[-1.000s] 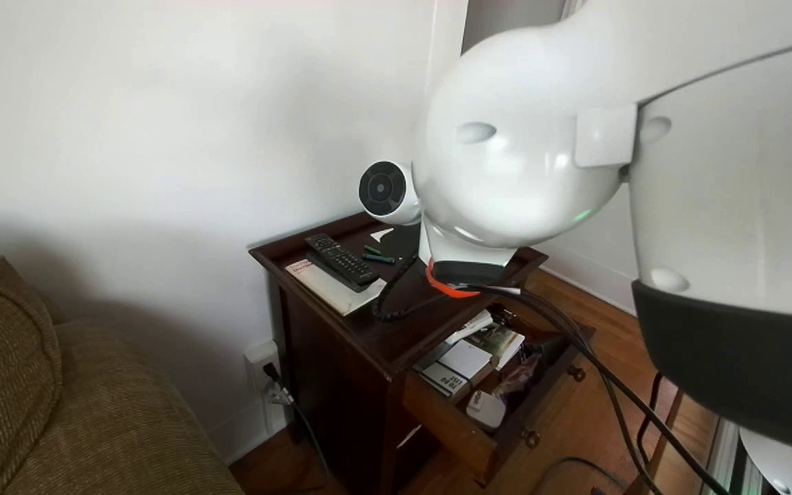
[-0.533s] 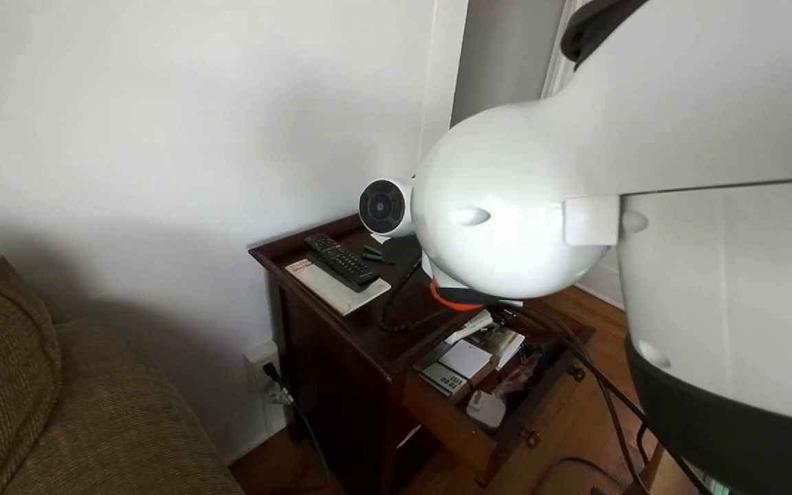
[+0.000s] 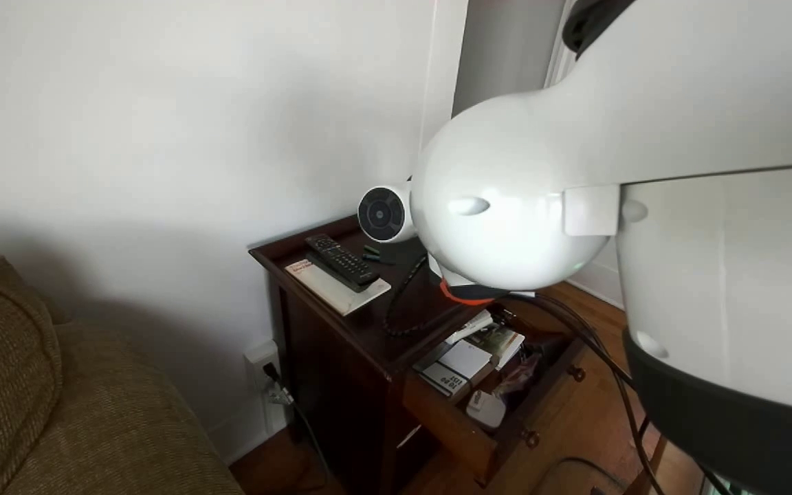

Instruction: Put the green marker in an upright position

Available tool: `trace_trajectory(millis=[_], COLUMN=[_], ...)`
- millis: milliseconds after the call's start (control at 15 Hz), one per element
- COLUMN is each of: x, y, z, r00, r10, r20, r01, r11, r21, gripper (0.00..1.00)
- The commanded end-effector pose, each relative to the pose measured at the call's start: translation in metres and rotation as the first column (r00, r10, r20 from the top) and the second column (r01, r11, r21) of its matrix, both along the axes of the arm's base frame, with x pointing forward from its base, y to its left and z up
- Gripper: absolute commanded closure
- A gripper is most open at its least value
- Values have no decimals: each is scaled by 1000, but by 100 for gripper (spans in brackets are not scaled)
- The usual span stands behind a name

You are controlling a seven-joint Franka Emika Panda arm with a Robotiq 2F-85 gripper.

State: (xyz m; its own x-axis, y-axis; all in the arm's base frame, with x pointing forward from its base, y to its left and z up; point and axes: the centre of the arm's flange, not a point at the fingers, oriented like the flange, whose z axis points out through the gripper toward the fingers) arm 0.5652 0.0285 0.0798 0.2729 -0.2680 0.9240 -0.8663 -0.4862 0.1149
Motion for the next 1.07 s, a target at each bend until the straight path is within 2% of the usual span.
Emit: trace_trajectory(millis=[0,800,867,933,1000], x=[3,6,6,6,6], y=[-5,-7,-6,-6,-6], z=[-16,-15,-15,-15,-14], r00=[999,999,999,999,999], r10=[-37,-38,-37,-36,-36], r20=[-4,4,3,2,2], r01=[37,38,37,36,36], r11=[999,999,999,999,999], r21=[22,18,18,18,17], gripper=[95,95,86,81,68])
